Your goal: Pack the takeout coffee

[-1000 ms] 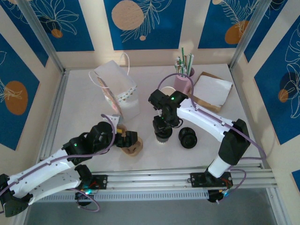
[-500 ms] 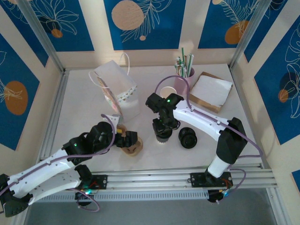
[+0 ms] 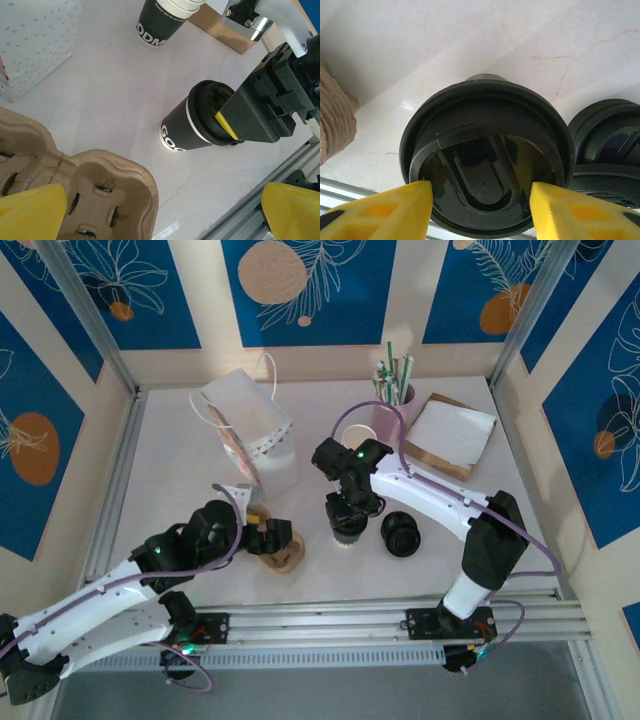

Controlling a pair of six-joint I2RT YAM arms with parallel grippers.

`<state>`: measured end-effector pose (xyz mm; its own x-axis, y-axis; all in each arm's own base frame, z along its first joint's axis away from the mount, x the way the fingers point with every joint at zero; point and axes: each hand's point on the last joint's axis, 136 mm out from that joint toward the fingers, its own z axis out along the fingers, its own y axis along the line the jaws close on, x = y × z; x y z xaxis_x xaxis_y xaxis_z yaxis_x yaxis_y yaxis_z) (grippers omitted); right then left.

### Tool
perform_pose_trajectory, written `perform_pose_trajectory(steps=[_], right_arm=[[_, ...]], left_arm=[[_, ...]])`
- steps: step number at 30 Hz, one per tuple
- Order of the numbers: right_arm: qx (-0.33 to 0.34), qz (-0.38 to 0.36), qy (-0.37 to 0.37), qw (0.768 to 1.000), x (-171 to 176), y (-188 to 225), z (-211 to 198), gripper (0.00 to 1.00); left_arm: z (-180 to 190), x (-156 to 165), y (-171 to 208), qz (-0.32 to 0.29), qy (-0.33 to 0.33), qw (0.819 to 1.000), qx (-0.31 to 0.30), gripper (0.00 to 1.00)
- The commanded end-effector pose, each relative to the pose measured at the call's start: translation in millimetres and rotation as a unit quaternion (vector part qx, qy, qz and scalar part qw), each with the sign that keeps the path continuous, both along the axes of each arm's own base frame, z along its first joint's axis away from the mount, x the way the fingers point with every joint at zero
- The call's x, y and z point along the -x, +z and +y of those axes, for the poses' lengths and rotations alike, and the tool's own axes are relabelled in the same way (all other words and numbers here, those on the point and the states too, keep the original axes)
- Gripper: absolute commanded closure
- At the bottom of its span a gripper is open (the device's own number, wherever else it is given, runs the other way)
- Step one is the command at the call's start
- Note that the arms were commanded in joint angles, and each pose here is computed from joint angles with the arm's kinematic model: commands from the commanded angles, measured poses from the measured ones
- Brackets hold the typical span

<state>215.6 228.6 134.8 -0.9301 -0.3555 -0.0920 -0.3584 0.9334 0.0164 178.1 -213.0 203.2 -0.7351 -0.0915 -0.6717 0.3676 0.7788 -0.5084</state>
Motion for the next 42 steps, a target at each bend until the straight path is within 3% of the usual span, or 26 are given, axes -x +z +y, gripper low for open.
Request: perform_pose_trajectory(steps=[1,8,15,19,29,33,36,42], right_arm=[[0.000,0.014,-0.009,1.000,7.5,4.8,-2.5,0.45],[-0.060,-0.051,0.001,0.997,3.4,65.2,3.6,0.38],[-0.129,-0.102,0.073,0.984,19.5,99.7,31.3,0.37],[-0.149,-0.122,0.134,0.972,35.9,107.9,55.8,0.32],[-0.148,-0.079,0.183,0.969,51.0,80.4,102.0,0.31],[-0.151,-0.060,0.201,0.966,56.9,74.3,120.2,0.28],[-0.134,-0.044,0.212,0.967,60.0,66.0,131.3,0.28],[-0.112,-0.014,0.230,0.967,67.1,51.1,153.4,0.32]], left_arm=[[10.9,-3.8,3.5,-0.007,0.020,1.000,-0.009,0.00],[42.5,-5.6,41.4,-0.062,0.069,0.996,-0.001,0.00],[86.6,0.0,60.4,-0.099,0.129,0.987,-0.006,0.00],[102.4,4.7,54.9,-0.087,0.149,0.985,-0.028,0.00],[115.1,-4.3,19.5,-0.005,0.166,0.975,-0.149,0.00],[124.0,-17.7,10.3,0.035,0.186,0.976,-0.109,0.00],[129.8,-28.7,6.8,0.068,0.203,0.976,-0.038,0.00],[147.7,-40.8,-0.2,0.106,0.248,0.960,0.076,0.00]])
